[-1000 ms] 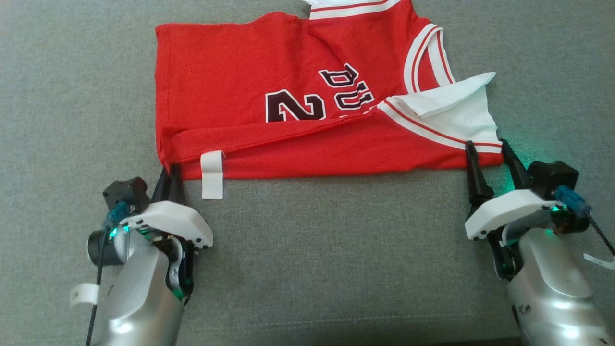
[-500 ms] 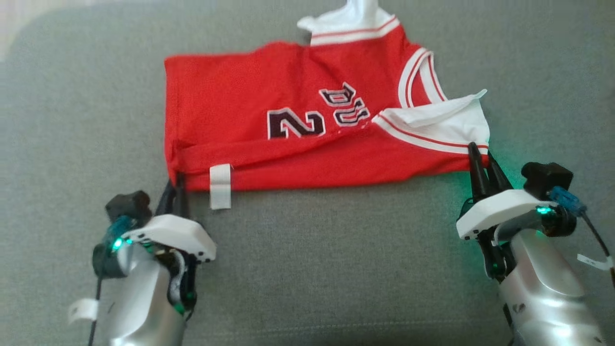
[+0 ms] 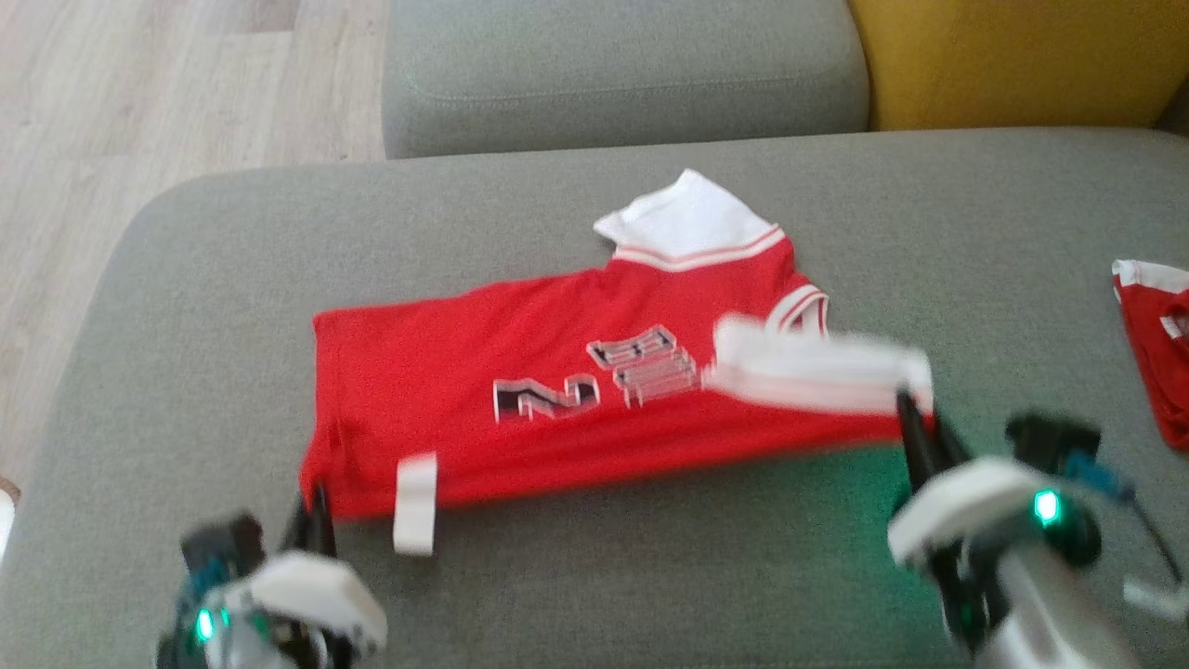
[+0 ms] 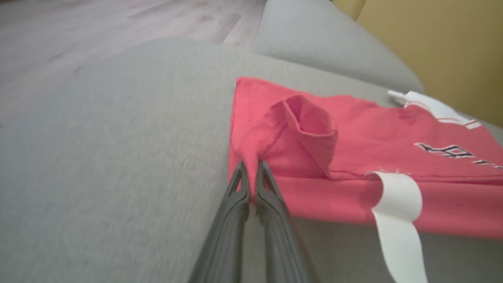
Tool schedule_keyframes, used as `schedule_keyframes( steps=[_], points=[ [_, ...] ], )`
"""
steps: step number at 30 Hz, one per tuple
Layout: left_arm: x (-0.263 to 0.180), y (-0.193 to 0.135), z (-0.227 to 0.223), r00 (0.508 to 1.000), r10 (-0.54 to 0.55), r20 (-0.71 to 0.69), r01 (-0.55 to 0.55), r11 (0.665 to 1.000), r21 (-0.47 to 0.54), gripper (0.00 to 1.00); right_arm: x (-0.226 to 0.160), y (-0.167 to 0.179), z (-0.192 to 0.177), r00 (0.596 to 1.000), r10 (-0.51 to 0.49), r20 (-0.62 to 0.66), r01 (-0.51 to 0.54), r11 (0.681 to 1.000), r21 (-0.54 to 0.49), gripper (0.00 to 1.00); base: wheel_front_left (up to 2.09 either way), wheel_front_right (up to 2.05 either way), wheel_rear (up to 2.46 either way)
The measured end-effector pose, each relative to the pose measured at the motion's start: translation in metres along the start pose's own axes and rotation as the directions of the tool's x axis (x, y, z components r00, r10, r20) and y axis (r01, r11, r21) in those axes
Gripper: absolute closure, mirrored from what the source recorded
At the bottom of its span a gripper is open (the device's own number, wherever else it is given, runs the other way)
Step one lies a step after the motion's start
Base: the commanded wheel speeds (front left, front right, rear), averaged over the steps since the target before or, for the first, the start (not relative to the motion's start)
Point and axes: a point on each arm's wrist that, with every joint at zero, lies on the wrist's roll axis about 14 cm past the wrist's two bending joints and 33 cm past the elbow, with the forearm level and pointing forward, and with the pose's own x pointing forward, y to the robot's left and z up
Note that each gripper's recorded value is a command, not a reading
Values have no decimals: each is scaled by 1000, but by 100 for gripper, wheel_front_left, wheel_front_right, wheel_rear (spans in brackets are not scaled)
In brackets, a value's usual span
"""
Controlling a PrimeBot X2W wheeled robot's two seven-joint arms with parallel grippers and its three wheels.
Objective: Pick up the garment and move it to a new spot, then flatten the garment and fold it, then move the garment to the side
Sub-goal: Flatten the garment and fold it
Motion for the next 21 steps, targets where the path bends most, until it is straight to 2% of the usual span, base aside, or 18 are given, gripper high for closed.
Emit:
schedule_keyframes(
  steps=[5,6,7,8,12,16,18,21],
  points=[
    [-26,11,-53,988,32,-151,-35,999,-17,100,-31,-11,-56,988,-32,-148,38,999,35,100,0,0,0],
    [-28,11,-59,985,31,-167,-34,999,-13,100,-35,-13,-63,985,-36,-166,43,998,39,90,0,0,0],
    [-29,10,-61,984,32,-175,-34,999,-11,62,-37,-13,-67,984,-38,-175,46,998,40,40,0,0,0],
    [-28,10,-63,983,33,-180,-36,999,-11,2,-37,-13,-67,984,-38,-176,45,998,38,0,0,0,0],
    [-20,12,-58,985,47,-168,-48,999,2,0,-25,-17,-53,990,-45,-133,48,999,20,0,0,0,0],
    [6,-1,-25,997,16,-75,-14,999,29,0,-1,-9,-24,998,-14,-56,13,1000,-23,0,0,0,0],
    [22,-7,-11,999,-15,-44,18,998,53,0,14,-1,-9,1000,12,-23,-13,999,-50,0,0,0,0],
    [48,-6,2,996,-52,-68,60,990,124,0,37,10,11,999,52,8,-51,994,-96,0,0,0,0]
  ],
)
